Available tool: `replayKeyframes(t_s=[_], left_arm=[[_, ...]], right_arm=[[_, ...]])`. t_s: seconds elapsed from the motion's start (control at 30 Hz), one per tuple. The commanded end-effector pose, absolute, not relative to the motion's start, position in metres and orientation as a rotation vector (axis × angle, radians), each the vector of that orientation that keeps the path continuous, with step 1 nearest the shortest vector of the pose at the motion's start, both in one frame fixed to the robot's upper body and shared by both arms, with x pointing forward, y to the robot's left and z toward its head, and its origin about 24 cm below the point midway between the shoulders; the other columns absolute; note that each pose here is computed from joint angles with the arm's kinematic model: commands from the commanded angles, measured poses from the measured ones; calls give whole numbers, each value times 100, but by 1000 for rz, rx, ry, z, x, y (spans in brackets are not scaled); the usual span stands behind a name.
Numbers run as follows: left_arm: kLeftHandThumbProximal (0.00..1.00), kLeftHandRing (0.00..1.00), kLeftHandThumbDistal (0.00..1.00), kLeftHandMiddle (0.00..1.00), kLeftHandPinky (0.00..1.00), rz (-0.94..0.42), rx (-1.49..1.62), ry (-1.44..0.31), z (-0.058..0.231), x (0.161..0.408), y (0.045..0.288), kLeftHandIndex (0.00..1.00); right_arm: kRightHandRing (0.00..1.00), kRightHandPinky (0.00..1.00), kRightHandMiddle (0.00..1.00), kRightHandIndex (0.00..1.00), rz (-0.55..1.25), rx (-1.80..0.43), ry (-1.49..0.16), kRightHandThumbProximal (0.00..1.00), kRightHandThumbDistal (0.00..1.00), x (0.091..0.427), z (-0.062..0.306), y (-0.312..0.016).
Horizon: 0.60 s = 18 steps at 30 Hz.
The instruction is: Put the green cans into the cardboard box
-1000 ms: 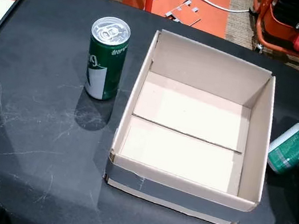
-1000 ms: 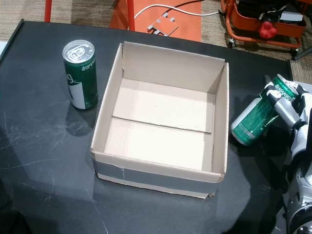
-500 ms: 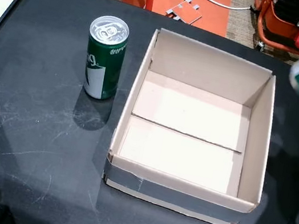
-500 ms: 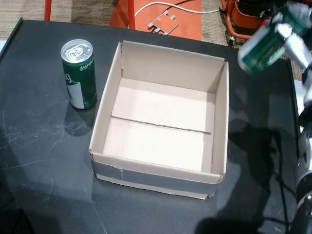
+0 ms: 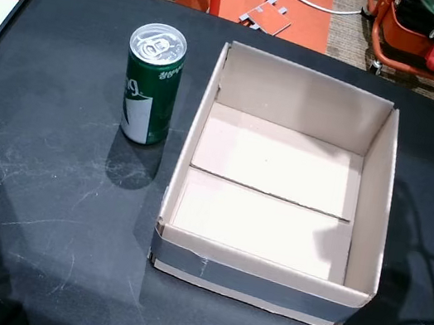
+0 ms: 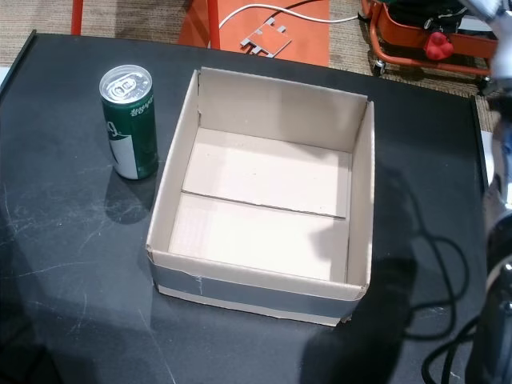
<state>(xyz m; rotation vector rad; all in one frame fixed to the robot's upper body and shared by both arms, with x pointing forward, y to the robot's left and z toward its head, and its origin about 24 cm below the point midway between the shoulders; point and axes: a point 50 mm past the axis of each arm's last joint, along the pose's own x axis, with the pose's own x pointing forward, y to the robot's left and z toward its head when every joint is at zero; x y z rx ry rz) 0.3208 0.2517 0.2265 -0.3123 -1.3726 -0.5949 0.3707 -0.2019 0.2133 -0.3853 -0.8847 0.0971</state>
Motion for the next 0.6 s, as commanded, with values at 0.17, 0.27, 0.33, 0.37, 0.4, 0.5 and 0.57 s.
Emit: replayKeyframes(t_s=[0.17, 0.27, 0.33, 0.37, 0.4, 0.5, 0.57], left_arm=[[76, 92, 85, 70, 87, -572, -271, -1367, 224, 319, 243, 66], [75, 92, 84, 69, 89, -554, -254, -1378, 225, 318, 242, 65], [74, 93, 85, 68, 89, -550, -251, -1383, 226, 318, 242, 64], [74, 93, 84, 68, 89, -548, -246, -1385, 226, 318, 241, 64], [75, 93, 84, 68, 90, -545, -239, -1388, 226, 317, 241, 64], [76, 93, 82, 69, 89, -542, -222, -1389, 226, 316, 241, 65], [77, 93, 83, 69, 88, -537, -217, -1389, 226, 316, 240, 65]], right_arm=[[0, 17, 0, 21, 390, -777, -940, 24, 49, 376, 229, -146], [0, 17, 0, 0, 457, -806, -938, 13, 51, 376, 230, -137], [1, 19, 0, 0, 493, -820, -933, 9, 51, 376, 229, -132], [2, 21, 0, 0, 512, -833, -930, 9, 51, 376, 228, -130], [5, 21, 4, 7, 529, -859, -928, 11, 54, 376, 227, -128], [11, 21, 8, 8, 588, -956, -916, 6, 53, 376, 223, -121], [6, 21, 1, 2, 642, -1035, -903, 6, 51, 375, 220, -117]])
